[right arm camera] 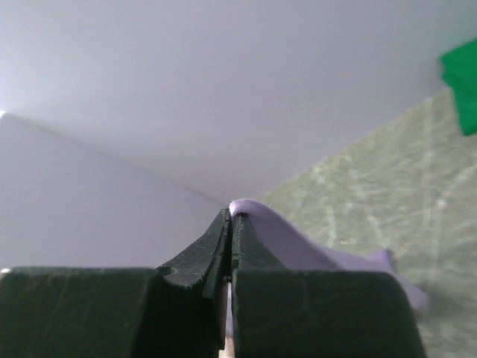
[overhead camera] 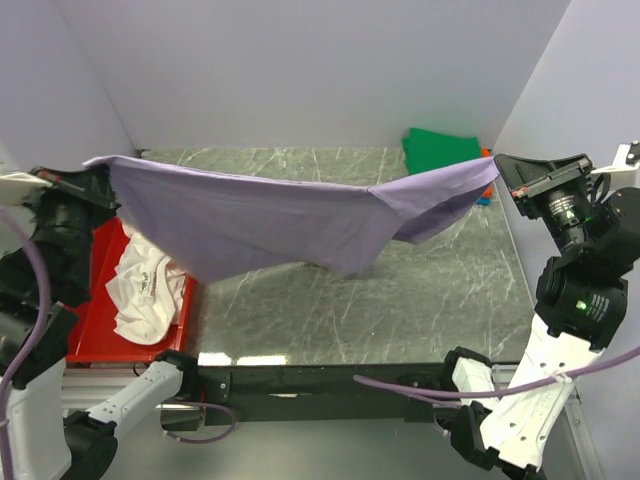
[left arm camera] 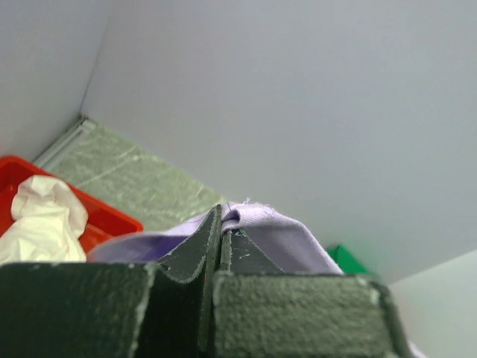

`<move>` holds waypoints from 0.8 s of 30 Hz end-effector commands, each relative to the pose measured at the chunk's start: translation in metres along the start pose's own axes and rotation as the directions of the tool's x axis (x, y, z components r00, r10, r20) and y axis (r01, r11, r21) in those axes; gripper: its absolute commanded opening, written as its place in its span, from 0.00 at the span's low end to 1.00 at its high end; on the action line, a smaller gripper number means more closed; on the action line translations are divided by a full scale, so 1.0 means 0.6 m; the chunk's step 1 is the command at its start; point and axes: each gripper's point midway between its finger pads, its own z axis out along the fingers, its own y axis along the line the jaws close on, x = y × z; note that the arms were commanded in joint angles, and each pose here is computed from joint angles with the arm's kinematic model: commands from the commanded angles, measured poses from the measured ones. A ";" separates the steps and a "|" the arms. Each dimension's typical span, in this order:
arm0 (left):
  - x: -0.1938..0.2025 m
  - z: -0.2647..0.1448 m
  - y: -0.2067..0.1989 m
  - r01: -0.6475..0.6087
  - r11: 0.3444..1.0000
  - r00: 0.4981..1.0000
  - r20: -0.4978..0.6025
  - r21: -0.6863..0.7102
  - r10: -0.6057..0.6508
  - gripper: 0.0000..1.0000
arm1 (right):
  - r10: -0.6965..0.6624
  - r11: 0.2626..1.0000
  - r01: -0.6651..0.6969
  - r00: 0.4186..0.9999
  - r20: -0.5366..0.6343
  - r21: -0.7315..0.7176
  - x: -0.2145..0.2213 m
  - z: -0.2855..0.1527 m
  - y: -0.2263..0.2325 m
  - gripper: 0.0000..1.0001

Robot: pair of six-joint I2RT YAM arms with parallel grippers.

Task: Fold and stack the t-shirts
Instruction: Flatten the tshirt out

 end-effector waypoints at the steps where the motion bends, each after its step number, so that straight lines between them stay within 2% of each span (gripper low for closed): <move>1: -0.067 -0.012 -0.005 0.069 0.998 0.989 0.129 -0.006 -0.068 0.00 | 0.046 0.995 -0.046 0.999 0.003 -0.088 -0.013 -0.015 0.056 0.00; 6: -0.053 0.024 -0.022 0.064 0.998 0.990 0.127 -0.006 -0.063 0.00 | 0.063 0.985 -0.060 0.998 0.013 -0.164 -0.039 -0.005 0.093 0.00; 10: -0.002 0.099 -0.051 0.033 0.999 0.996 0.082 -0.009 -0.032 0.00 | 0.088 0.965 -0.077 0.996 0.034 -0.252 -0.072 0.030 0.111 0.00; 12: 0.011 0.128 -0.071 0.032 0.999 0.996 0.079 0.015 -0.033 0.00 | 0.112 0.958 -0.105 0.994 0.013 -0.267 -0.080 0.065 0.093 0.00; 13: 0.034 0.159 -0.079 0.016 1.000 0.998 0.057 0.007 -0.016 0.00 | 0.110 0.949 -0.098 0.994 0.023 -0.301 -0.090 0.074 0.099 0.00; 15: 0.042 0.194 -0.099 0.020 0.999 0.998 0.067 0.037 -0.023 0.00 | 0.119 0.952 -0.107 0.993 0.025 -0.286 -0.104 0.113 0.076 0.00; 16: 0.072 0.233 -0.102 0.002 1.000 0.999 0.036 0.022 -0.003 0.00 | 0.114 0.950 -0.095 0.993 0.045 -0.296 -0.113 0.129 0.075 0.00; 18: 0.064 0.275 -0.115 0.010 0.999 0.998 0.065 0.037 -0.012 0.00 | 0.109 0.947 -0.088 0.993 0.051 -0.309 -0.130 0.174 0.064 0.00; 19: 0.098 0.321 -0.121 -0.010 0.999 1.000 0.028 0.044 0.008 0.00 | 0.113 0.943 -0.093 0.993 0.044 -0.321 -0.129 0.195 0.068 0.00; 20: 0.099 0.345 -0.124 -0.013 0.999 0.999 0.030 0.051 0.012 0.00 | 0.113 0.939 -0.092 0.993 0.044 -0.331 -0.133 0.212 0.071 0.00; 21: 0.059 0.363 -0.135 0.002 0.997 0.996 0.090 0.077 -0.009 0.01 | 0.106 0.936 -0.086 0.993 0.041 -0.343 -0.146 0.248 0.078 0.00; 22: 0.091 0.410 -0.140 -0.013 0.995 0.999 0.049 0.097 0.008 0.00 | 0.093 0.931 -0.071 0.995 0.044 -0.359 -0.153 0.266 0.089 0.00; 23: 0.088 0.431 -0.147 -0.013 0.993 0.999 0.049 0.117 0.007 0.00 | 0.089 0.920 -0.069 0.995 0.034 -0.385 -0.152 0.286 0.107 0.00; 24: 0.026 0.432 -0.170 -0.001 0.988 0.992 0.121 0.157 -0.019 0.00 | 0.071 0.904 -0.041 0.996 0.054 -0.426 -0.178 0.315 0.131 0.00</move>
